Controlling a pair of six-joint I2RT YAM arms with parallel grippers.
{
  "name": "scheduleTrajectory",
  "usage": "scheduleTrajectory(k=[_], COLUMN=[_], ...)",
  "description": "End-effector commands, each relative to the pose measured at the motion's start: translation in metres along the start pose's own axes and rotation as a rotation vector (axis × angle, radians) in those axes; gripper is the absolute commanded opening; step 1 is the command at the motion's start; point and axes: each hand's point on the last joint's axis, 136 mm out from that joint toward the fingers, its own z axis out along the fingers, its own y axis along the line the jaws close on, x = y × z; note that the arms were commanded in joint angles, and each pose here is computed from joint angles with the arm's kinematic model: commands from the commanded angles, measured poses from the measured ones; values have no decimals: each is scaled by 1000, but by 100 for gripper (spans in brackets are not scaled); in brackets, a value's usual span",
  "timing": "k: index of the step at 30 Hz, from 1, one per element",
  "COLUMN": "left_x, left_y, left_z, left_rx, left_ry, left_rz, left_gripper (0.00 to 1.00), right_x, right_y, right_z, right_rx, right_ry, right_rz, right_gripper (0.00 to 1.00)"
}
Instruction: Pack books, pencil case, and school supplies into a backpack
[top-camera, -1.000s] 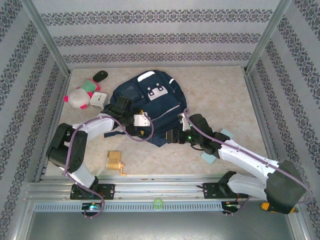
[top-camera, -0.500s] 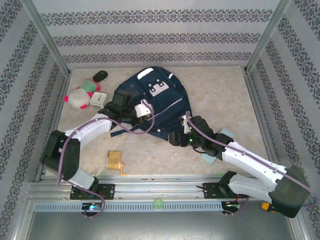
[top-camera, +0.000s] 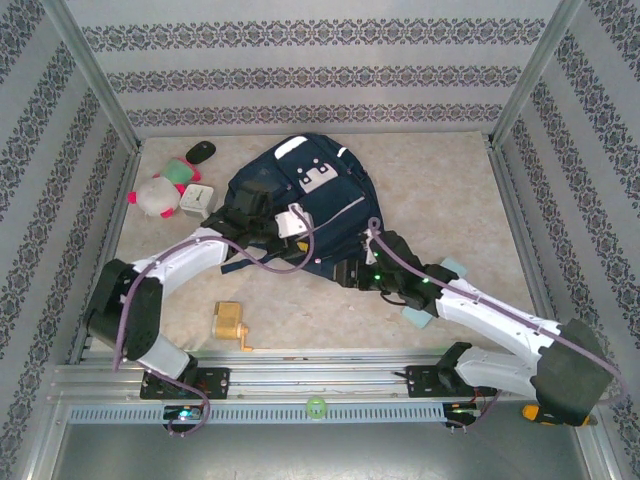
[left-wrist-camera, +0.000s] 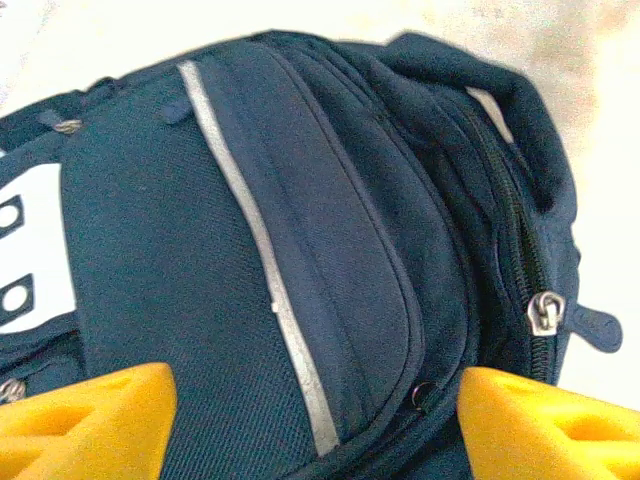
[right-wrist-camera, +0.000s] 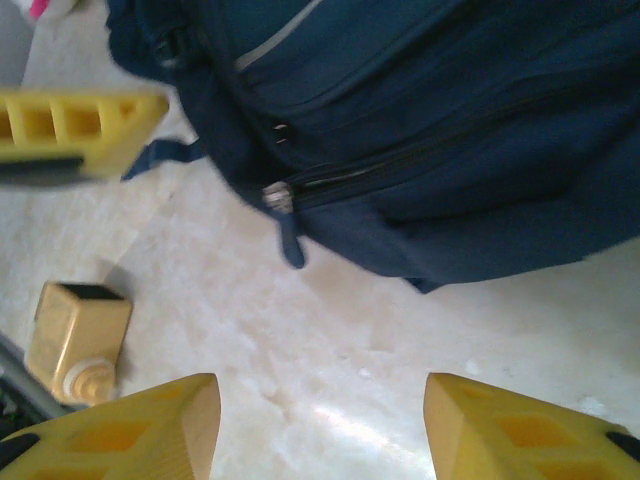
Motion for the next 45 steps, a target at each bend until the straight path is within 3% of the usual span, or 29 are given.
scheduleTrajectory(k=[1, 10, 17, 24, 28, 30, 32, 33, 35, 37, 38, 45], left_x=[-15, -44, -16, -16, 7, 14, 16, 14, -4, -24, -38, -82], left_y=[11, 6, 24, 37, 48, 48, 48, 49, 54, 63, 69, 85], left_z=[17, 73, 99, 106, 116, 121, 121, 119, 105, 87, 74, 25], left_rx=[-51, -131, -212, -268, -339, -349, -352, -355, -368, -393, -411, -412], left_ry=[43, 124, 267, 269, 359, 378, 385, 374, 327, 274, 240, 118], left_rz=[66, -174, -259, -297, -290, -280, -274, -282, -300, -338, -363, -488], left_gripper=[79, 86, 89, 90, 89, 77, 51, 44, 21, 5, 0, 0], right_x=[-12, -26, -25, -21, -19, -18, -17, -17, -16, -17, -17, -16], right_y=[-10, -40, -45, -48, -50, -51, -53, -52, -52, -49, -46, -8], right_z=[-12, -42, -47, -44, -43, -43, -42, -43, -43, -44, -45, -43], right_rx=[-27, -21, -21, -19, -19, -16, -12, -11, -11, -21, -29, -70], right_ry=[-68, -163, -162, -152, -152, -152, -150, -148, -143, -140, -140, -151], right_rz=[79, 193, 196, 196, 196, 198, 196, 193, 189, 177, 170, 55], right_gripper=[56, 58, 59, 59, 58, 59, 59, 59, 58, 57, 57, 56])
